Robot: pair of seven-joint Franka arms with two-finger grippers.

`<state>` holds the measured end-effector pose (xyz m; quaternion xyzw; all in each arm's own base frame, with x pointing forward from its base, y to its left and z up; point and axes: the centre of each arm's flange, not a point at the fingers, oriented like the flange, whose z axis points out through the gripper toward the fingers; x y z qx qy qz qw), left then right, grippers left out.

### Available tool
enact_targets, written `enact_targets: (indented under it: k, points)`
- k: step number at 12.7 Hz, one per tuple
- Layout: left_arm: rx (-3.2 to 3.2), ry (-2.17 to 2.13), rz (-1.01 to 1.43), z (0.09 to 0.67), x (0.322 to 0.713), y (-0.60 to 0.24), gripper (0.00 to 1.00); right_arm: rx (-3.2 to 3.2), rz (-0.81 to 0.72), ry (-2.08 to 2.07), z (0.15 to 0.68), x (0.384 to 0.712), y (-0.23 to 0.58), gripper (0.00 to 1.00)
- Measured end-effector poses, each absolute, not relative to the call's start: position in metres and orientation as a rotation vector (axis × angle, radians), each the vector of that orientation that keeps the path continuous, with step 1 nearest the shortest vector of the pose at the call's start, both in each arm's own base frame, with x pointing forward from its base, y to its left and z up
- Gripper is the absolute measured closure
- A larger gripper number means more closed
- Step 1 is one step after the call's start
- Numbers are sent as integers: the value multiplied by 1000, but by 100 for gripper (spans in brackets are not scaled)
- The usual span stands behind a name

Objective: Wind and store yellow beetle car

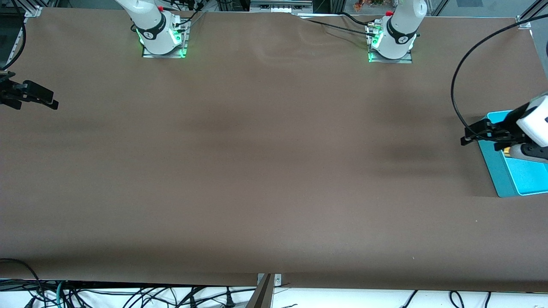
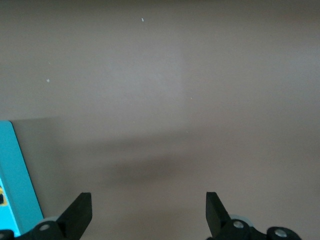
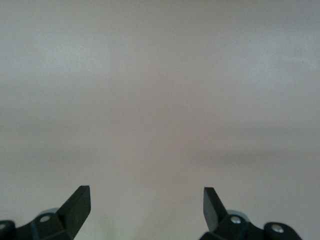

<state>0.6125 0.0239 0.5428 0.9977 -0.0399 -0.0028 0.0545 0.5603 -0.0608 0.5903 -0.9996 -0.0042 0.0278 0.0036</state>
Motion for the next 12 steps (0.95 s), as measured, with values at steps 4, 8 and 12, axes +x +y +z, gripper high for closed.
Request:
enact_targets:
  k: [4,8,12]
  points:
    - [3027,-80,-90,551,599,28,0,-3133,88,-12,590,560,-61,0]
    - [3033,-74,-132,552,592,29,0,-3133,88,-11,590,560,-62,0]
    - [3032,-69,-158,549,589,29,0,-3133,88,-11,590,560,-62,0]
